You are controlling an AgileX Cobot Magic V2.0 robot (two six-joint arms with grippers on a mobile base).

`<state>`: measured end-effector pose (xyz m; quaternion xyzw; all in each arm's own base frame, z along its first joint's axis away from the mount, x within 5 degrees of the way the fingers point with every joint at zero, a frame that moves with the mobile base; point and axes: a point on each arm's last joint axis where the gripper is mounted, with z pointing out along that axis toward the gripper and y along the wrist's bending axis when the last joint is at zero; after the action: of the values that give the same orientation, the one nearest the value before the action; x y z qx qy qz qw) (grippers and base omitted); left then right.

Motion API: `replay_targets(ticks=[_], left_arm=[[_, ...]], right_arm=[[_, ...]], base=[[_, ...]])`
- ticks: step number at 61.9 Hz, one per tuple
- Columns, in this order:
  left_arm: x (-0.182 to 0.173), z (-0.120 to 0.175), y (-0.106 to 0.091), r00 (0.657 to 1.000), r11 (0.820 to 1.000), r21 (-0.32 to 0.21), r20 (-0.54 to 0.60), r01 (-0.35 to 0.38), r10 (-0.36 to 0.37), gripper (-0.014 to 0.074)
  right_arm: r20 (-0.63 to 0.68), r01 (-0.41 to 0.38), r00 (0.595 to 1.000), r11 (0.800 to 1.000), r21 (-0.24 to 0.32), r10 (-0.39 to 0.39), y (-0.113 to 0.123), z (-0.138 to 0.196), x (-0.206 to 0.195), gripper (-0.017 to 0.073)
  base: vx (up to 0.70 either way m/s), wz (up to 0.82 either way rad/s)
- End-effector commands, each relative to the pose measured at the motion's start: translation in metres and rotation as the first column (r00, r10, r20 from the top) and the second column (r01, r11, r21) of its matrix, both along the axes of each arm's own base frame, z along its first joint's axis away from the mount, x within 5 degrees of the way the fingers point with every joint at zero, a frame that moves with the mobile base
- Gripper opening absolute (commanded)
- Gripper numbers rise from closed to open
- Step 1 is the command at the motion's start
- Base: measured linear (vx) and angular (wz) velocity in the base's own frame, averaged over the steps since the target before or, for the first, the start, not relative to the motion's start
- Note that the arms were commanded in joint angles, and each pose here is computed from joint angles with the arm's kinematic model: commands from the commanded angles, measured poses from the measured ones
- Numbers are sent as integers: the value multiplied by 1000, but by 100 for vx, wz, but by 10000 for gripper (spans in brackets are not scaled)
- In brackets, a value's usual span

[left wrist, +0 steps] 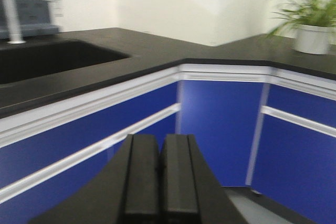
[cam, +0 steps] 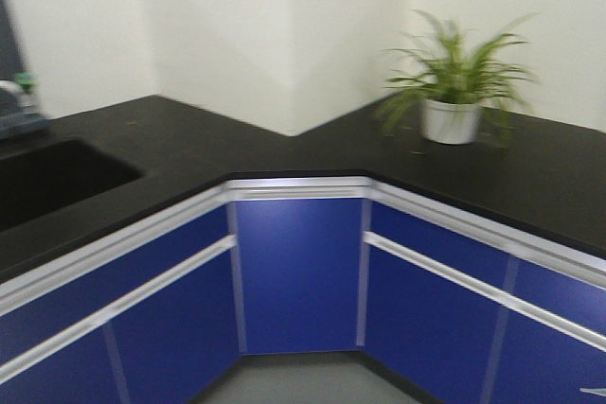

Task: Grab transparent chemical and place on left bench
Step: 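Drive the base to the bench with white bins, holding the dropper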

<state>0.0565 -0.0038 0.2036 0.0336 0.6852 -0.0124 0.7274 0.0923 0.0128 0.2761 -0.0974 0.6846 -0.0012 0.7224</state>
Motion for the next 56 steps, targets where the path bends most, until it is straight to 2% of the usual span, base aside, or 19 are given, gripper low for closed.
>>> replay_targets(ticks=[1, 27, 56], left_arm=[[-1, 3, 0, 997, 1000, -14, 80, 1, 0, -3], [-1, 3, 0, 997, 1000, -14, 80, 1, 0, -3], [-1, 3, 0, 997, 1000, -14, 80, 1, 0, -3]], right_arm=[[85, -27, 996, 1000, -1, 27, 2, 15, -1, -8], [85, -27, 996, 1000, -1, 27, 2, 15, -1, -8], [84, -26, 996, 1000, -1, 26, 2, 15, -1, -8]], base=[[-4, 90], [4, 79], [18, 70]])
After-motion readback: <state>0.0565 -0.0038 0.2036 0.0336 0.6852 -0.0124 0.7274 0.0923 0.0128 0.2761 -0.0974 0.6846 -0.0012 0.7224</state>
